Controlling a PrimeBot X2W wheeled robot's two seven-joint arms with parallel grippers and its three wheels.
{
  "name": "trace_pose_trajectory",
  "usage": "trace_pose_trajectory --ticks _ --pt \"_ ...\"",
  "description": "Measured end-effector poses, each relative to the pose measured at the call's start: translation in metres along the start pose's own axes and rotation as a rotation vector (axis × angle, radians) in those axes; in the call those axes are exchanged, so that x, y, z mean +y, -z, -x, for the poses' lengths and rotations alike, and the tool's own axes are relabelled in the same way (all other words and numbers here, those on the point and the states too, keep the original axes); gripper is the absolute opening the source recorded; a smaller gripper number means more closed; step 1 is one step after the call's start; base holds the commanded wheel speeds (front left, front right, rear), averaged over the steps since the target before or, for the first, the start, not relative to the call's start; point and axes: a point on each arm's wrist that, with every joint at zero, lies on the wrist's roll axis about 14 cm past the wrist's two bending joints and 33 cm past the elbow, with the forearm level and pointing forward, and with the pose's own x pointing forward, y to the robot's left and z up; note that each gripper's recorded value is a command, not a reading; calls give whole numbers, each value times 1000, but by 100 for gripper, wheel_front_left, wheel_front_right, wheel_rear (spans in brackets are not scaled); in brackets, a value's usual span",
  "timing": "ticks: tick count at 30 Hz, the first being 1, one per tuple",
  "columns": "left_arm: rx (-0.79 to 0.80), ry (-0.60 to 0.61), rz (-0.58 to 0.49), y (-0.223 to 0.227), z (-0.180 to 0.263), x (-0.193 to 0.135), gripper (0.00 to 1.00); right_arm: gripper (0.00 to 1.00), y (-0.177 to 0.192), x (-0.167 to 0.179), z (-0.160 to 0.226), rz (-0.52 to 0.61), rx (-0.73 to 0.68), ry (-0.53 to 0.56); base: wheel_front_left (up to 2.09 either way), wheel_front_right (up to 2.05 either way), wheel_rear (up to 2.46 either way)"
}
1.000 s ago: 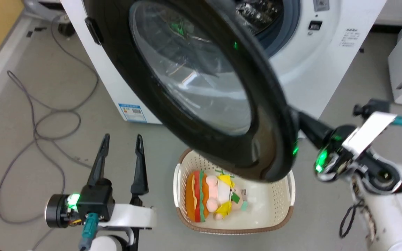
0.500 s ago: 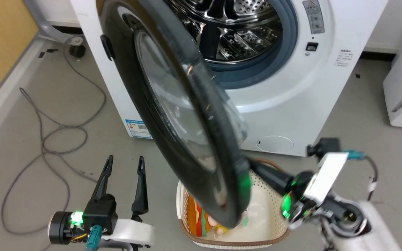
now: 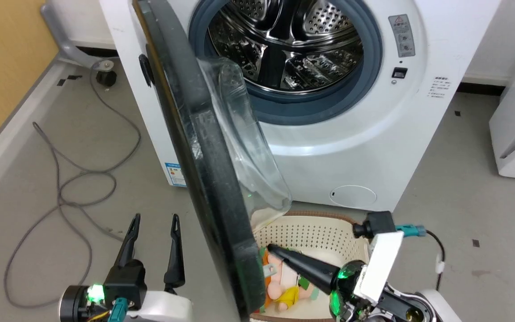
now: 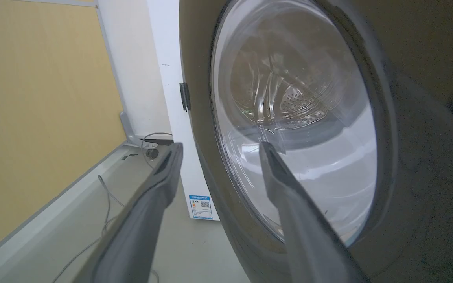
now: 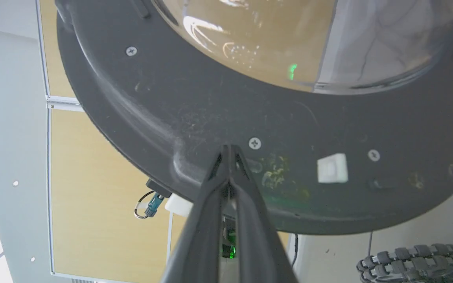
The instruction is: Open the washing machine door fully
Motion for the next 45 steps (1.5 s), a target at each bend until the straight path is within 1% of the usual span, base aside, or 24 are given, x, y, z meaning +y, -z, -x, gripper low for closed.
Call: trace_pose_trajectory --ticks 3,6,10,13,18,20,22,24,26,29,30,31,34,36,40,45 --pt "7 -3 0 2 4 2 100 0 -10 7 4 32 -74 -8 0 0 0" --pt "3 -7 -2 1 5 4 100 0 -30 19 13 87 -189 -25 0 0 0" --pt "3 -7 0 1 8 4 100 0 -66 40 33 191 -399 -43 0 0 0" --pt "0 -6 0 0 8 4 100 0 -86 51 52 261 -539 -48 0 0 0" --pt "-10 -2 2 -3 7 3 100 0 -114 62 91 482 -776 15 0 0 0" --pt "-13 1 4 -4 6 2 100 0 -122 63 108 634 -856 69 0 0 0" --pt "-14 3 4 -4 6 1 100 0 -127 65 122 740 -934 97 0 0 0" --pt "-14 5 5 -4 6 0 100 0 -130 61 131 880 -946 165 0 0 0" --pt "-11 6 5 -3 7 0 100 0 -135 57 142 998 -955 240 0 0 0" --pt "-6 10 6 -2 8 -1 100 0 -145 63 164 1162 -1027 347 0 0 0" --pt "-7 11 6 -2 8 -2 100 0 -144 64 167 1235 -1022 390 0 0 0" --pt "-7 11 6 -2 8 -2 100 0 -143 63 169 1287 -1018 425 0 0 0" --pt "-8 10 6 -2 7 -2 100 0 -138 56 174 1383 -1004 521 0 0 0" --pt "-9 11 6 -3 7 -2 100 0 -135 50 177 1405 -1000 566 0 0 0" --pt "-12 10 7 -4 8 -2 100 0 -123 28 177 1437 -925 647 0 0 0" --pt "-15 9 8 -5 9 -2 100 0 -108 -10 180 1392 -830 738 0 0 0"
